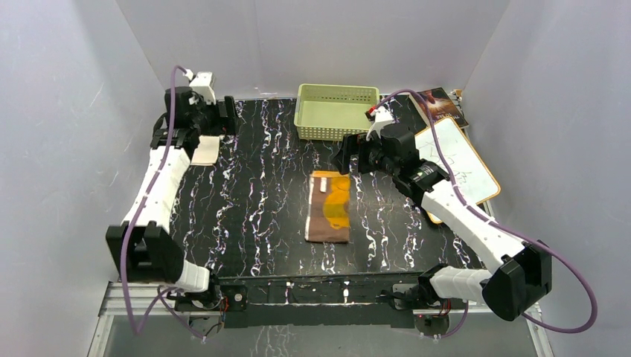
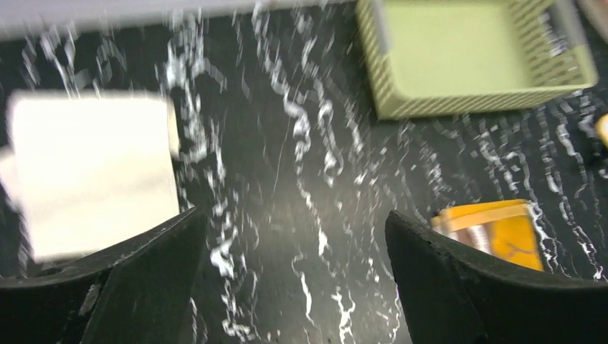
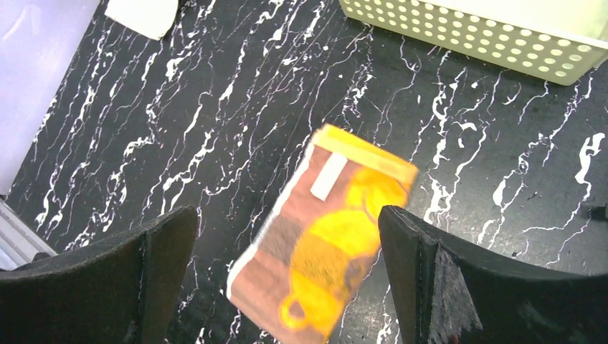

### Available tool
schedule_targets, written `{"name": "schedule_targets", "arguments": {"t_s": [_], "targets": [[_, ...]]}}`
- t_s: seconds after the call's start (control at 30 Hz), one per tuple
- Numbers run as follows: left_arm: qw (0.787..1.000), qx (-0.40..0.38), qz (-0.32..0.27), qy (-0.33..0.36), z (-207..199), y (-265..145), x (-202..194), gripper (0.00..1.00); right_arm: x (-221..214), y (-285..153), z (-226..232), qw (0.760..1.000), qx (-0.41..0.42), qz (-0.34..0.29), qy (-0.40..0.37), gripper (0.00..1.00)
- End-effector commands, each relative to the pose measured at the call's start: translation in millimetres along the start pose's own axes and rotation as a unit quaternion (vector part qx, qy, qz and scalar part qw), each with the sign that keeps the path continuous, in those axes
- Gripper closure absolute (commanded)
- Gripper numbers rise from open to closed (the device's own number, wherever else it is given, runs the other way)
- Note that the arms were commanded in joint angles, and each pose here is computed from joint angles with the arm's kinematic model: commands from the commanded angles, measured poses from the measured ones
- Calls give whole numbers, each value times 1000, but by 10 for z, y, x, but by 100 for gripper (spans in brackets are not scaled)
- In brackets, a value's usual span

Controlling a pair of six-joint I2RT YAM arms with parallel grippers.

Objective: Roll the towels
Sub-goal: Place the towel at the center of the board, then flatten out the towel at the center of the board.

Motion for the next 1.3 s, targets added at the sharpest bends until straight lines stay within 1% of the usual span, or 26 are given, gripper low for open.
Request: {"name": "schedule_targets", "arguments": {"t_s": [0.0, 0.03, 0.13, 0.23, 0.3, 0.37, 0.5, 0.63, 0.77, 0.93, 1.03, 1.13, 1.17, 1.23, 1.27], "targets": [[985, 11, 141, -104, 41, 146, -692, 6, 58, 86, -47, 1000, -22, -13, 10, 2], [980, -3, 157, -120, -6, 183, -804, 6, 3, 122, -68, 1000, -27, 0, 11, 2], [966, -52, 184, -174, -206, 232, -1132, 10, -192, 242, -146, 997, -51, 52, 6, 2], [951, -63, 212, -217, -374, 240, -1442, 12, -436, 409, -203, 989, -88, 118, -15, 4], [941, -68, 229, -239, -479, 224, -1604, 14, -553, 543, -213, 983, -103, 150, -22, 7], [932, -77, 238, -264, -596, 200, -1725, 15, -646, 679, -194, 979, -112, 167, -28, 10], [916, -101, 245, -302, -812, 126, -1892, 16, -741, 947, -127, 977, -119, 176, -36, 13], [908, -110, 263, -308, -958, 53, -2067, 17, -814, 1217, -129, 970, -146, 190, -51, 19], [906, -113, 271, -304, -995, 22, -2121, 17, -963, 1377, -235, 957, -187, 213, -66, 26], [908, -119, 270, -297, -1006, 20, -2080, 18, -1112, 1443, -388, 942, -231, 233, -76, 44], [910, -122, 269, -290, -1009, 27, -2050, 18, -1147, 1431, -414, 938, -239, 238, -76, 55], [911, -123, 270, -287, -1007, 40, -2037, 18, -1162, 1417, -412, 938, -237, 240, -73, 76], [911, -125, 269, -286, -1011, 47, -2026, 18, -1167, 1411, -411, 938, -237, 241, -72, 85], [911, -126, 269, -286, -1015, 49, -2016, 18, -1176, 1401, -398, 940, -232, 242, -70, 99], [911, -127, 268, -286, -1016, 51, -2010, 18, -1175, 1399, -383, 941, -228, 242, -69, 100]]}}
Point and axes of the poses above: each gripper's point midway between its finger pads, its own y axis out along the fingers, its own z axis along the line the jaws close on, x = y × z, the point moved 5 cm from there along -y, back along the fingers, and after that the axes turned 4 degrees about y, right-handed, at the moved point
